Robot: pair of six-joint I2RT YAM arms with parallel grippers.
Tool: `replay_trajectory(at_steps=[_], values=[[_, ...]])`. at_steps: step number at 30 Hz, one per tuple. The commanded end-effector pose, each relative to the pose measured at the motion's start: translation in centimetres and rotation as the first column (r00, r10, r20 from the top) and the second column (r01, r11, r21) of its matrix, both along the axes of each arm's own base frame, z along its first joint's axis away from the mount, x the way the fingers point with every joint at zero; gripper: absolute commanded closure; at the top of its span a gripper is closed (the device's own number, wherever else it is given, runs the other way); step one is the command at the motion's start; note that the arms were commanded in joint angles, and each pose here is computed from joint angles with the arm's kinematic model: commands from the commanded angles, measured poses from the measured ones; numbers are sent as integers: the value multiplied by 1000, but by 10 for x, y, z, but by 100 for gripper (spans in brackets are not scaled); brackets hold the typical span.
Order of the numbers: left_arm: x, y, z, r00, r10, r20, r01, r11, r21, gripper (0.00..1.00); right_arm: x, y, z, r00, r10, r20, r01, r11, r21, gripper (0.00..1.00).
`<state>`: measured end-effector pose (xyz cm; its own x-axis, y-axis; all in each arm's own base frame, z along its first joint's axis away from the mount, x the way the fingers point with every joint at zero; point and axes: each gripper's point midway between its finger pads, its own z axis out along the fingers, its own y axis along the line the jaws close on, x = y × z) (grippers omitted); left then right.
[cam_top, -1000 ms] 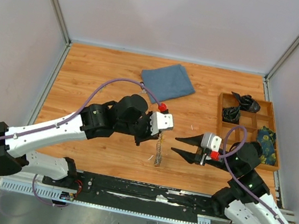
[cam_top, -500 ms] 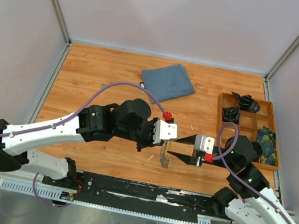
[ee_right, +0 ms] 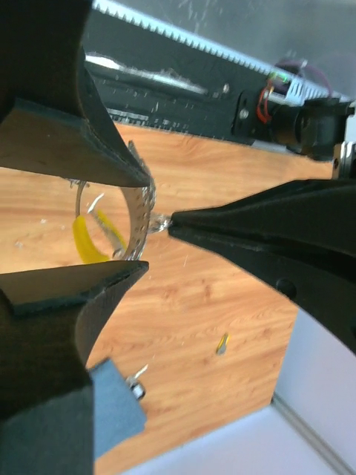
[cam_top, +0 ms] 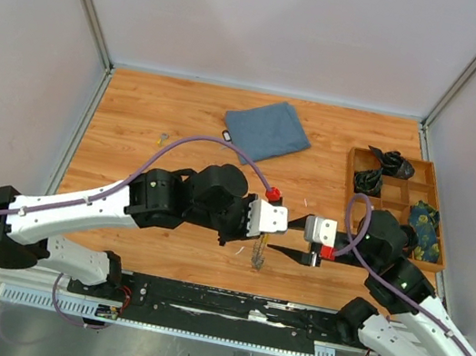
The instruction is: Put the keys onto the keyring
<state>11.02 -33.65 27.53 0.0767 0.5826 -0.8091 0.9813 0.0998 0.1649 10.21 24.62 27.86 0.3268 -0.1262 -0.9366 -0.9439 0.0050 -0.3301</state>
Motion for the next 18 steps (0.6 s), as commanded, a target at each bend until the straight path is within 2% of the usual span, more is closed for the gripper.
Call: replay_trajectory(at_steps=[1, 4, 8, 11, 18], values=[[0, -3, 13, 999, -8, 44, 8, 1000, 1, 100, 12, -19, 0, 988, -102, 117, 111, 991, -77, 52], [4, -2, 11, 998, 22, 61, -23, 999, 22, 99, 26, -28, -1, 971, -214, 106, 223, 972, -77, 48], [12, -3, 9, 995, 74, 65, -76, 997, 25, 99, 39, -36, -7, 934, -356, -35, 353, 932, -77, 45], [10, -5, 13, 996, 70, 62, -70, 998, -11, 99, 35, -36, -12, 919, -376, -119, 372, 927, -53, 43], [-2, -6, 24, 999, 3, 46, -1, 999, -37, 99, 44, -41, -18, 915, -402, -11, 402, 915, 18, 39]])
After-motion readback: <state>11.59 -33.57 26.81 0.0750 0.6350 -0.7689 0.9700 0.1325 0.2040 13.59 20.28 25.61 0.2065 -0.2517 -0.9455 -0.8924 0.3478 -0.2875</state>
